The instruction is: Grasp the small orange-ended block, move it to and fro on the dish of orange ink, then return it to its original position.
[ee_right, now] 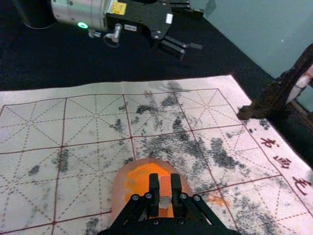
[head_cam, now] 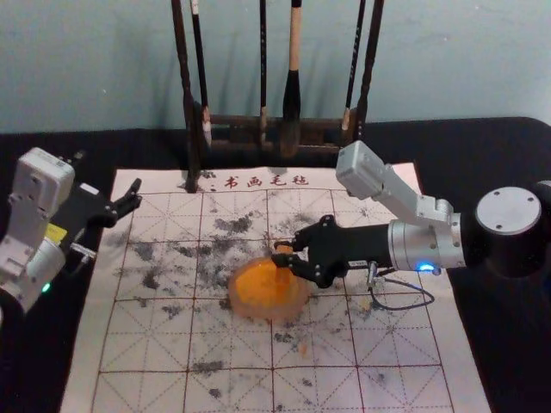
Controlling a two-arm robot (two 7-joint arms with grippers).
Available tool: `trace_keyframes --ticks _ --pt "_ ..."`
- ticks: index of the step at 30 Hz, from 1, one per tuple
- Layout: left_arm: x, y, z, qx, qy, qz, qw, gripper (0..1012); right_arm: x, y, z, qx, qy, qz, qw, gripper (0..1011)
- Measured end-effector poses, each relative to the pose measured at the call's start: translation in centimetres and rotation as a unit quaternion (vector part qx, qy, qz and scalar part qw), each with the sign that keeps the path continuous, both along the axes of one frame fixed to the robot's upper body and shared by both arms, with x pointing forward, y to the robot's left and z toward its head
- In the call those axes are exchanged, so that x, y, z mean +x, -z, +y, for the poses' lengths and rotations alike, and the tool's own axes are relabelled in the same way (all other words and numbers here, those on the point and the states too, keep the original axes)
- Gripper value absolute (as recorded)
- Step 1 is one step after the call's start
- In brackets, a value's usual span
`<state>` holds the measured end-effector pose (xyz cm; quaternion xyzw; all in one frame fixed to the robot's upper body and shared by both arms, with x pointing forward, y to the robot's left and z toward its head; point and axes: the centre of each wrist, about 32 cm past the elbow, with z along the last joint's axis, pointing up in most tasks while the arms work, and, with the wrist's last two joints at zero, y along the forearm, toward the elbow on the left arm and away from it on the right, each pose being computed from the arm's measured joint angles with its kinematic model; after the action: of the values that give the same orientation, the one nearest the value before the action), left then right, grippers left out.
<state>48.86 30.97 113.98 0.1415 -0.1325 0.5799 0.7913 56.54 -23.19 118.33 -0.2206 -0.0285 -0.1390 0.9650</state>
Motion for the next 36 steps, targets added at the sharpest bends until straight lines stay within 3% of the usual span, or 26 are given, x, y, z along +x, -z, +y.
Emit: trace_keyframes --ticks 20,36 --pt "0.0 0.0 0.0 0.0 0.0 0.0 1.0 1001 -1.3 0.4 1.0 0.008 -0.03 0.01 0.9995 149" --pt "0.0 0.0 0.0 0.0 0.0 0.0 1.0 1001 -0.3 0.7 2.6 0.018 -0.026 0.01 0.9994 149"
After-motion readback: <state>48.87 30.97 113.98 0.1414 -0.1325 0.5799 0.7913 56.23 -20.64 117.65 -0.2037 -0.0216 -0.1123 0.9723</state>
